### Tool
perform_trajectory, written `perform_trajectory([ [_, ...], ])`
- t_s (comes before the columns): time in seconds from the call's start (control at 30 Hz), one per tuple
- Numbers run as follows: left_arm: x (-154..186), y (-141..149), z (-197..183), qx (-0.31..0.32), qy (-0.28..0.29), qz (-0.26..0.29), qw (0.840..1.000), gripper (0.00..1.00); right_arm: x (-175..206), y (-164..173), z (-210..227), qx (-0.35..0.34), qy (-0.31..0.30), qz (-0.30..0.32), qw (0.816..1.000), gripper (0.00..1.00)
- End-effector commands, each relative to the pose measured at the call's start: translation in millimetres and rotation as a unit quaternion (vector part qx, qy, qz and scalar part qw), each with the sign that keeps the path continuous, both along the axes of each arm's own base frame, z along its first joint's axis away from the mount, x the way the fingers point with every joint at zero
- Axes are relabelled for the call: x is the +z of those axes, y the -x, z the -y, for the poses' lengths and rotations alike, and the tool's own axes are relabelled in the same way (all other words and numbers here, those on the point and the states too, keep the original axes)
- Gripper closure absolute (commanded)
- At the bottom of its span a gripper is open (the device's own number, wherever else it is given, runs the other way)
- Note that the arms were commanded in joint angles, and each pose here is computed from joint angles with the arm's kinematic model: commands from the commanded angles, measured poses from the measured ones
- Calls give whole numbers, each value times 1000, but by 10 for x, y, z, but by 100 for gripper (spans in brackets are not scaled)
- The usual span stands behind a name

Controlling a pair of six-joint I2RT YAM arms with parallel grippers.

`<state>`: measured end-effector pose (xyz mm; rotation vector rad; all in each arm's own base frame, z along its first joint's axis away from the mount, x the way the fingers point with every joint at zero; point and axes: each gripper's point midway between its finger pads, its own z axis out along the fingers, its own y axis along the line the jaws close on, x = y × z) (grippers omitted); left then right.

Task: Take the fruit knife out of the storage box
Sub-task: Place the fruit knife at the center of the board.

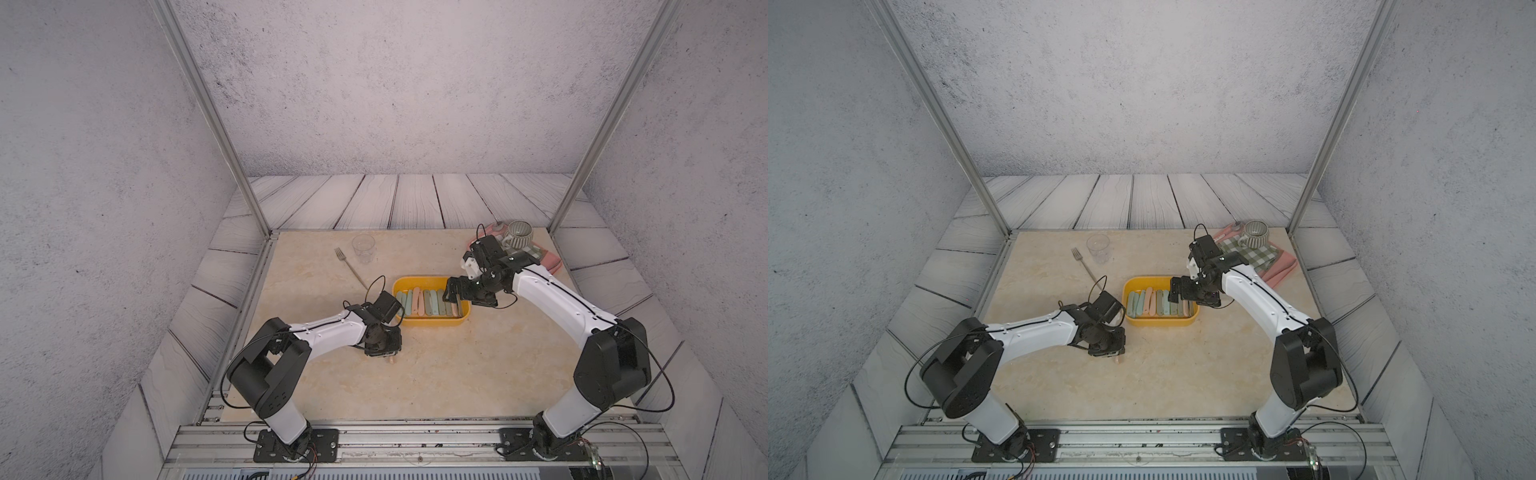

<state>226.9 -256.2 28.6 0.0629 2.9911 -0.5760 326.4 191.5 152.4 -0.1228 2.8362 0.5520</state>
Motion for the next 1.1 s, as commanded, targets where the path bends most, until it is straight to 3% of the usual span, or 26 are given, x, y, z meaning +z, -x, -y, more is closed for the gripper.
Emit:
perform_trajectory([
  [0.0, -78, 78, 2, -3, -4, -16, 1000, 100, -32, -17, -6, 0, 8, -2, 1000, 1],
  [0.43, -242, 215, -55, -3, -24, -47, 999, 99, -105, -51, -42, 0, 10, -8, 1000, 1],
  [0.63, -296, 249, -81, 0, -32, -58, 998, 85, -109, -55, -44, 0, 10, -8, 1000, 1],
  [0.8, -251, 252, -115, 1, -39, -49, 998, 68, -118, -42, -44, 0, 10, -9, 1000, 1],
  [1.07, -208, 247, -159, 5, -49, -39, 998, 65, -99, -47, -73, 2, 7, -6, 1000, 1],
])
